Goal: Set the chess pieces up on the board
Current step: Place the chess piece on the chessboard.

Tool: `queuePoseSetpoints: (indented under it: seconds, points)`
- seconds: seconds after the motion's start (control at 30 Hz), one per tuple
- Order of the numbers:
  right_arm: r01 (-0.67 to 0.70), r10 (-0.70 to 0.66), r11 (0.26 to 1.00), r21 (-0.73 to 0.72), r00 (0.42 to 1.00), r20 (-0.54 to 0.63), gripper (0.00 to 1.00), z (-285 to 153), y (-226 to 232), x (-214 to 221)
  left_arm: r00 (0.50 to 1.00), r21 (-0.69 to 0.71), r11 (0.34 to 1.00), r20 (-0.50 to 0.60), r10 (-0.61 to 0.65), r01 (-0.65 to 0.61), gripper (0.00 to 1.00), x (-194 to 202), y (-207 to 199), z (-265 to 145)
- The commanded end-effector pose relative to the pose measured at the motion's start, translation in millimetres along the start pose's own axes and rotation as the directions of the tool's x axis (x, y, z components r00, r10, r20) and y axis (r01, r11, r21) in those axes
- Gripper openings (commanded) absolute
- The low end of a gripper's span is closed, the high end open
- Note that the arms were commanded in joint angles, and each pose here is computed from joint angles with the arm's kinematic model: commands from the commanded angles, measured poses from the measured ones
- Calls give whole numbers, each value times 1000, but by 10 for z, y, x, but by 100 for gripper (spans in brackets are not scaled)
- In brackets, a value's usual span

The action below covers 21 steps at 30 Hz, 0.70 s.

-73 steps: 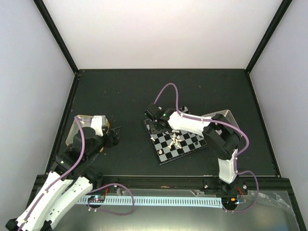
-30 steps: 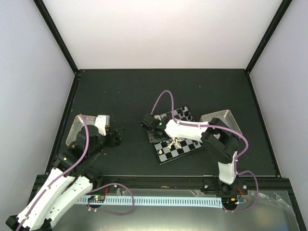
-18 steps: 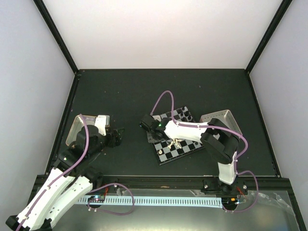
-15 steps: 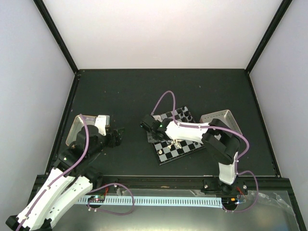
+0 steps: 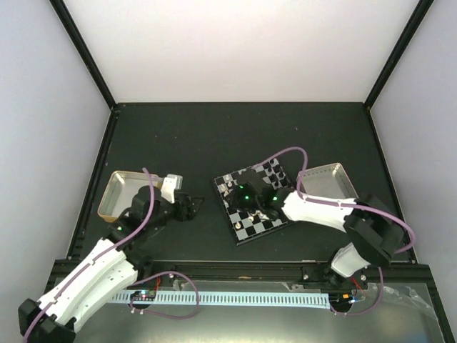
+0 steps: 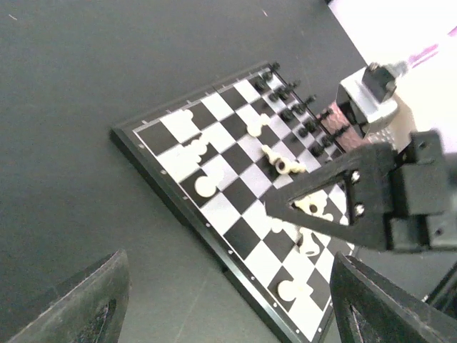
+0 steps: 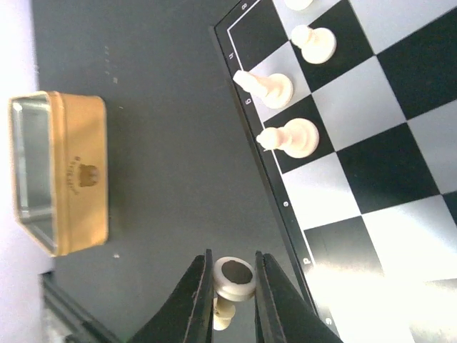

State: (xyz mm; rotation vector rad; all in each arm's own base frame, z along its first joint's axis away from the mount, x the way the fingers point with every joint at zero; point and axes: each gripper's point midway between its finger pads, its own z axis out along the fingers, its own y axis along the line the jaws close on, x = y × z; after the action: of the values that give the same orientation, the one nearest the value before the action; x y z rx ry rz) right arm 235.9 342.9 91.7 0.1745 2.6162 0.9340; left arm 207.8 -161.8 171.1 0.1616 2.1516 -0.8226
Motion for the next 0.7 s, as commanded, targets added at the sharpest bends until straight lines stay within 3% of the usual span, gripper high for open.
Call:
queuePoseSetpoints:
  seconds: [0.0, 0.23, 0.4, 0.67]
  points:
    - [-237, 235, 943, -233, 971, -34, 11, -205, 254, -113, 998, 195, 980, 55, 25, -35, 78, -110, -381, 151]
    - [-414, 401, 847, -334, 909, -111, 12, -351, 192, -94, 995, 267, 959, -3, 98, -94, 73, 99, -641, 471]
    - [-525, 486, 753, -396, 850, -203, 12, -391, 190, -45, 991, 286, 951, -31, 132, -118, 61, 246, -759, 632]
    - [-565, 501, 717, -409, 825, -262, 12, -402, 217, 0, 991, 259, 959, -44, 128, -112, 45, 282, -735, 758]
